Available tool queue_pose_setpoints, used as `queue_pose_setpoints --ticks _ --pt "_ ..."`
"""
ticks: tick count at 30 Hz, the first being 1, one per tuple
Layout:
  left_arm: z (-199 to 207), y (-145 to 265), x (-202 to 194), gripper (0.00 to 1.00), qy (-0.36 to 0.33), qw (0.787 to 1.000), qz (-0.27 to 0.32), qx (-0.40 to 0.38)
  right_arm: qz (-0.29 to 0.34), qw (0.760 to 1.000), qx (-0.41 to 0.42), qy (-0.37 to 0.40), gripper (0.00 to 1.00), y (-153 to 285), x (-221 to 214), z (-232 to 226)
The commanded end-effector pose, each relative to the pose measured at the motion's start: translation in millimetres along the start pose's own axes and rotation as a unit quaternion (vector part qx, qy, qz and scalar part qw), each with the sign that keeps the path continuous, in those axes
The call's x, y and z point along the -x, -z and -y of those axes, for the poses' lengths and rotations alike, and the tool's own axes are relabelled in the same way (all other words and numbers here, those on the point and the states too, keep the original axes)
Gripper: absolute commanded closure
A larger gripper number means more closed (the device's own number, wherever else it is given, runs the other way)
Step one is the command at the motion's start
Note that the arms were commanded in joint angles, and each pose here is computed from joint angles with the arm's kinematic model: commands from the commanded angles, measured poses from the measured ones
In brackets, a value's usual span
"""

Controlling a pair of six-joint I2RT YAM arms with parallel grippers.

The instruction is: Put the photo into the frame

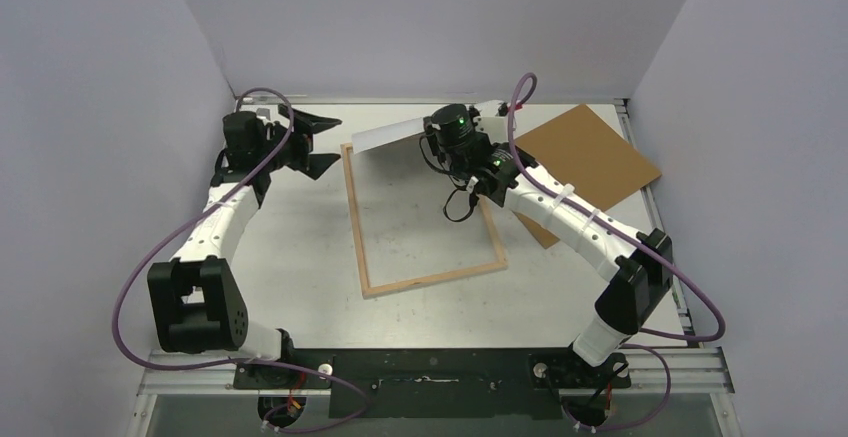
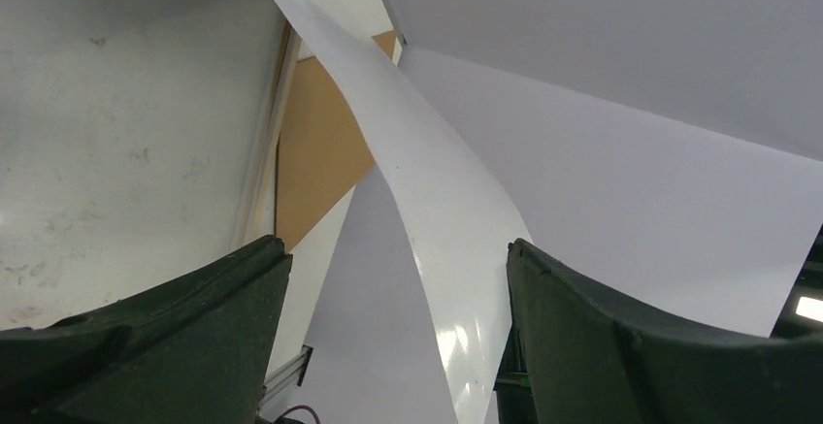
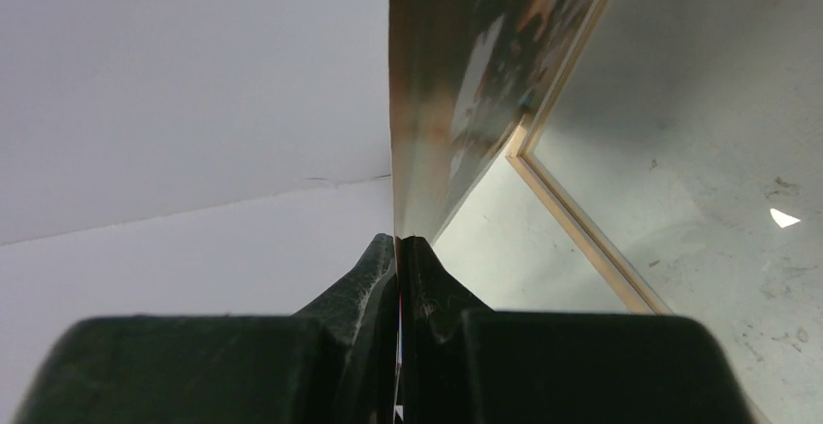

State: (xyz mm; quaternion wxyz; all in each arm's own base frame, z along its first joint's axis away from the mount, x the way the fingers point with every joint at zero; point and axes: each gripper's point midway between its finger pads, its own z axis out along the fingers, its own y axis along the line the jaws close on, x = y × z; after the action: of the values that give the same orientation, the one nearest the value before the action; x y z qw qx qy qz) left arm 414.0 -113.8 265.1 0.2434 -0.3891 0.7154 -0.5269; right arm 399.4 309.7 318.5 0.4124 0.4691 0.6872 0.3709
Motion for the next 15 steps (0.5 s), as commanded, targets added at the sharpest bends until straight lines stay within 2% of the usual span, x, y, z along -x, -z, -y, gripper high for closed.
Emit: queue_pose_setpoints --ticks 1,5,10,15 --pt "8 -7 -2 0.22 0.021 0.999 -0.01 -0.035 -0.007 0.999 0.019 -0.03 1.0 13 8 -11" --pt "-6 -10 -2 0.26 0.006 1.0 -0.01 -0.013 -0.017 1.0 0.012 -0.014 1.0 15 5 3" --pt "-52 -6 -1 0.28 -0.019 0.998 -0.013 0.06 -0.036 0.999 -0.015 0.006 1.0 23 5 37" --pt "-92 -1 3 0.29 -0.027 0.995 -0.015 0.095 -0.051 0.998 -0.045 0.01 1.0 33 7 77"
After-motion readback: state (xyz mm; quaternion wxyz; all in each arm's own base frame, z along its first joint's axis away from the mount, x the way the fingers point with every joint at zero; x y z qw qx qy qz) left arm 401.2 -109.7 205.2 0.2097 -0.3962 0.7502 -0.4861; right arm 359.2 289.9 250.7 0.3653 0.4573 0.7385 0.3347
